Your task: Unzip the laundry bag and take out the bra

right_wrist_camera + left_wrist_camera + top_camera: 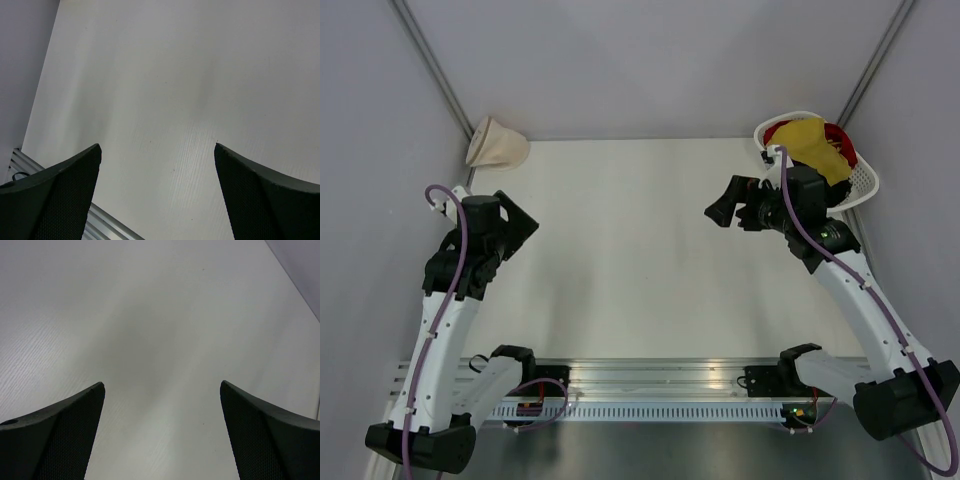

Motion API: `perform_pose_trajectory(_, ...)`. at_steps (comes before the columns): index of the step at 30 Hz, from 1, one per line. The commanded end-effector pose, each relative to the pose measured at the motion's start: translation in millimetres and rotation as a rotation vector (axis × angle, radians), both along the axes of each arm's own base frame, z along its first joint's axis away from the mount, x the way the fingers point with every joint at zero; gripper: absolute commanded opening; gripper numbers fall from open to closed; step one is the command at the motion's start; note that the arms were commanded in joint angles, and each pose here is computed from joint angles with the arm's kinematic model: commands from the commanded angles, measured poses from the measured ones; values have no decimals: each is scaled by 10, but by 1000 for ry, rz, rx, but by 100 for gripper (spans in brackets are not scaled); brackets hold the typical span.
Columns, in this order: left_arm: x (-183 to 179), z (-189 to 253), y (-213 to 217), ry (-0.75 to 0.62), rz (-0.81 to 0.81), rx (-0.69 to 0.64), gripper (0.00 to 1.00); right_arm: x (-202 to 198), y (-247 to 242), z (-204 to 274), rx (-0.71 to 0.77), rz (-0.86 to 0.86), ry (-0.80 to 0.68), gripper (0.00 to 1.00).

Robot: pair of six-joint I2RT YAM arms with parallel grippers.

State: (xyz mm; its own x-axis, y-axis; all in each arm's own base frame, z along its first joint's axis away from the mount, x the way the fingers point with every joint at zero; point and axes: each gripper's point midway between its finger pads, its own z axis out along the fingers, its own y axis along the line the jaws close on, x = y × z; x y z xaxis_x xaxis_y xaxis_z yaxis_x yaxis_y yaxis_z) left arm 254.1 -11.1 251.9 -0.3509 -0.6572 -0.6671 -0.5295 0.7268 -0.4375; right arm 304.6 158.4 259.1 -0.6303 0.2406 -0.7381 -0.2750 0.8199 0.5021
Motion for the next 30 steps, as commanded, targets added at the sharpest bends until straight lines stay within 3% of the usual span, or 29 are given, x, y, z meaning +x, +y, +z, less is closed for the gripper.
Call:
perform_pose_trajectory(1,45,234,12,-78,23,-19,100,-29,-12,212,12,-3,-57,98)
perform_pose_trajectory(7,363,159,127,-46,86,49,99,-110,91,182,70,45,-63,98)
perform_pose_trajectory(9,635,42,166,-2,113,73,100,-123,120,141,84,58,-52,98)
perform_pose_trajectory(12,1156,177,181,-50,117,0,100,-171,143,124,95,76,-44,98)
perform_pose_trajectory(16,1742,5,225,-90,117,-252,100,-266,125,145,100,81,-63,98)
perform_pose_trajectory(21,2087,-488,728,-127,317,-454,100,-341,102,43,89,86,-52,98)
perform_pose_trajectory(22,2249,-387,776,-238,336,-550,100,-344,102,0,81,88,-38,98)
perform_pose_trajectory(23,2234,-621,892,-252,377,-608,100,-341,97,-10,74,91,-39,98)
perform_pose_trajectory(25,2465,-691,910,-346,371,-763,100,-322,100,-58,65,93,-23,98)
perform_pose_trajectory(30,2891,-1005,946,-434,392,-1051,100,-278,103,-160,43,96,15,98)
